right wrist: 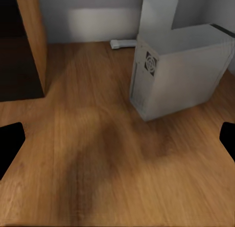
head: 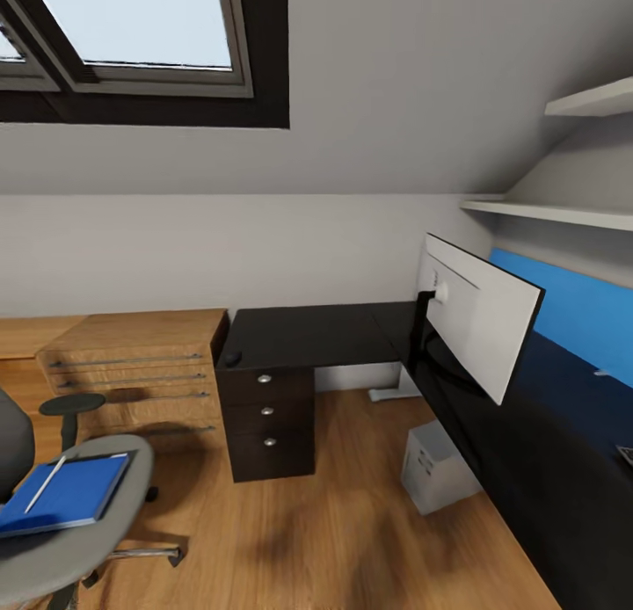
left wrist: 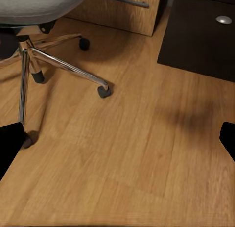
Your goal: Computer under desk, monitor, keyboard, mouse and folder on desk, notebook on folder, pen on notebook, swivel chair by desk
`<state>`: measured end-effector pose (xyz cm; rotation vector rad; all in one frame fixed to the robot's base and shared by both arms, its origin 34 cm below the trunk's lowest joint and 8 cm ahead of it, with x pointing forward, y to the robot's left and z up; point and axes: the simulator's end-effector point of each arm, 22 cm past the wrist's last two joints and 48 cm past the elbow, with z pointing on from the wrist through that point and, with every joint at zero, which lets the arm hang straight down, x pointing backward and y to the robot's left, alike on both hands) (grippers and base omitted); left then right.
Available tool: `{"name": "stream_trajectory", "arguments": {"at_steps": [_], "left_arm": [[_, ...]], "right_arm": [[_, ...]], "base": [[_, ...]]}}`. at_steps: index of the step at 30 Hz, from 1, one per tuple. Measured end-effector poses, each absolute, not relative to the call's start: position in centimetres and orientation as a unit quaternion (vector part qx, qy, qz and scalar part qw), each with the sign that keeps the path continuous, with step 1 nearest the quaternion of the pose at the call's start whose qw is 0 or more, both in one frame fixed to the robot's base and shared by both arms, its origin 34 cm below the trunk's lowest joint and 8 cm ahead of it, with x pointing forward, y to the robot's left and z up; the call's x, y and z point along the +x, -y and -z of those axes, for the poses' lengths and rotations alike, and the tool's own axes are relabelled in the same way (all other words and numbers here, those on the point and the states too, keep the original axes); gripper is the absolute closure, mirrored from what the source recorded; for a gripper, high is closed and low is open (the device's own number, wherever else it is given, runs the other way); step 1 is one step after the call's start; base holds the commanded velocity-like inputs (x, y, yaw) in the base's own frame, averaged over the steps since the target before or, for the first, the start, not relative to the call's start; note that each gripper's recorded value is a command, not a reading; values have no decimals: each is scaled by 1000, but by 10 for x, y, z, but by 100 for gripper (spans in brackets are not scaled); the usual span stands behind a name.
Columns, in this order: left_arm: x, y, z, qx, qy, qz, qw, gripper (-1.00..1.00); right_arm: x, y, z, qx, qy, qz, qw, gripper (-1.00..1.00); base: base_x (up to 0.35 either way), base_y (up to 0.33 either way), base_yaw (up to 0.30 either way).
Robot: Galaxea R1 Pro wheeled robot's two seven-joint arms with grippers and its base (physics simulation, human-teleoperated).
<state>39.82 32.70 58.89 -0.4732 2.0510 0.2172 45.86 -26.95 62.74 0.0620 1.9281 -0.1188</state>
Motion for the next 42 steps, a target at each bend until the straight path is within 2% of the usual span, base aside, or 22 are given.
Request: {"name": "stream_trajectory", "arguments": {"at_steps": [23,42], "left_arm": [[389,-326,-581,-193,-852,-92,477,-100],[387,-326,-578,-193,-855,-92,472,-100]], "right_arm": [[445,270,-604,25,-848,54,526,-100],[443,270,-600,23,-851,54,521,-100]], "base": [[-9,0,113],[-281,-11,47]]}}
